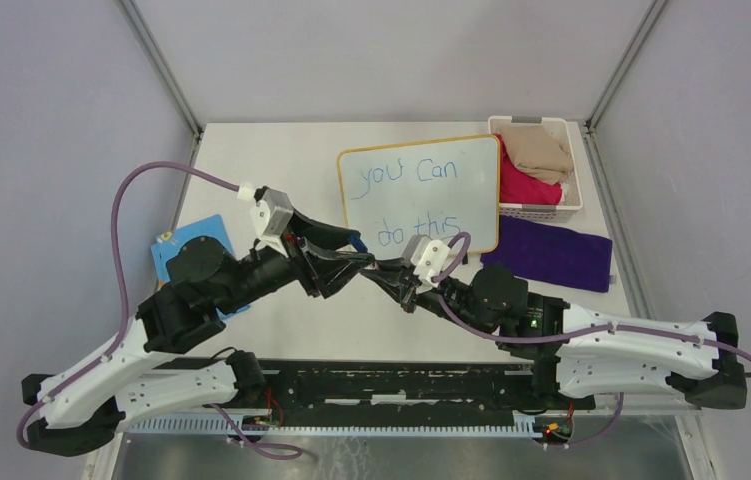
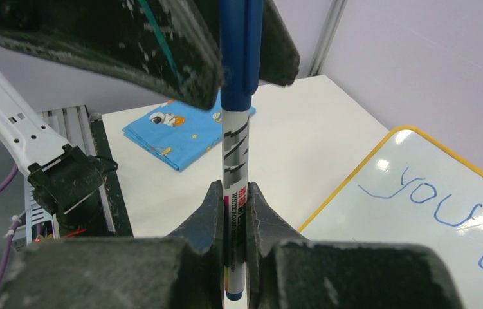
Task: Write a sentence on the whiteboard
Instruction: Close the whiteboard marker at the center of the board.
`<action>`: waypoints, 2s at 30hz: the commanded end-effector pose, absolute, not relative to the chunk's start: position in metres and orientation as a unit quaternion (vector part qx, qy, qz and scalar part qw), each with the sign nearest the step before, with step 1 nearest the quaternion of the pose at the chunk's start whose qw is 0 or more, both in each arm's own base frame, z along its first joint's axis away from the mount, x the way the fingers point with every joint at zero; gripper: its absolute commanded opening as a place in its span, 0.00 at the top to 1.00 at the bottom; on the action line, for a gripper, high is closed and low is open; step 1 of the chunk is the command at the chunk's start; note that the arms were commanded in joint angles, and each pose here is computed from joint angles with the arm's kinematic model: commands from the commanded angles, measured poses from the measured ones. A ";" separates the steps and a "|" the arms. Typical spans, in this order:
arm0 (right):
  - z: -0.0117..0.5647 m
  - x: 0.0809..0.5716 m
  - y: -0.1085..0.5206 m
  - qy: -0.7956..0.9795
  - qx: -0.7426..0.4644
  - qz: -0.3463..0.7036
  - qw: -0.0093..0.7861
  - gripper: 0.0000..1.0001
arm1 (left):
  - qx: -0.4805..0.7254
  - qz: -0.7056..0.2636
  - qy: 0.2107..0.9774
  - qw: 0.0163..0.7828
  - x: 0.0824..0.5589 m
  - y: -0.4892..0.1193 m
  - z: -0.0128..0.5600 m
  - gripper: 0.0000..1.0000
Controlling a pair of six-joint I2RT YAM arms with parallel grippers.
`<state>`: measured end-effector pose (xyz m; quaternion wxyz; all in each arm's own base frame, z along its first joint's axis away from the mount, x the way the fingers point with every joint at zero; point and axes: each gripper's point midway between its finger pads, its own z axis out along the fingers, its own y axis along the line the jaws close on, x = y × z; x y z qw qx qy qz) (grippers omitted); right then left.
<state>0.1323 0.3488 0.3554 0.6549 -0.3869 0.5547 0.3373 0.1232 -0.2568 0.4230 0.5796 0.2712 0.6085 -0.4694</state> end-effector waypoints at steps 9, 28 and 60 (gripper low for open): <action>0.381 0.126 0.347 0.526 -0.349 0.386 0.673 1.00 | 0.205 -0.498 0.564 0.626 0.131 -0.247 0.457 0.48; 0.382 0.132 0.336 0.527 -0.305 0.395 0.687 1.00 | 0.261 -0.512 0.597 0.560 0.128 -0.291 0.413 0.98; 0.402 0.134 0.328 0.510 -0.303 0.389 0.705 1.00 | 0.214 -0.521 0.604 0.564 0.127 -0.270 0.401 0.24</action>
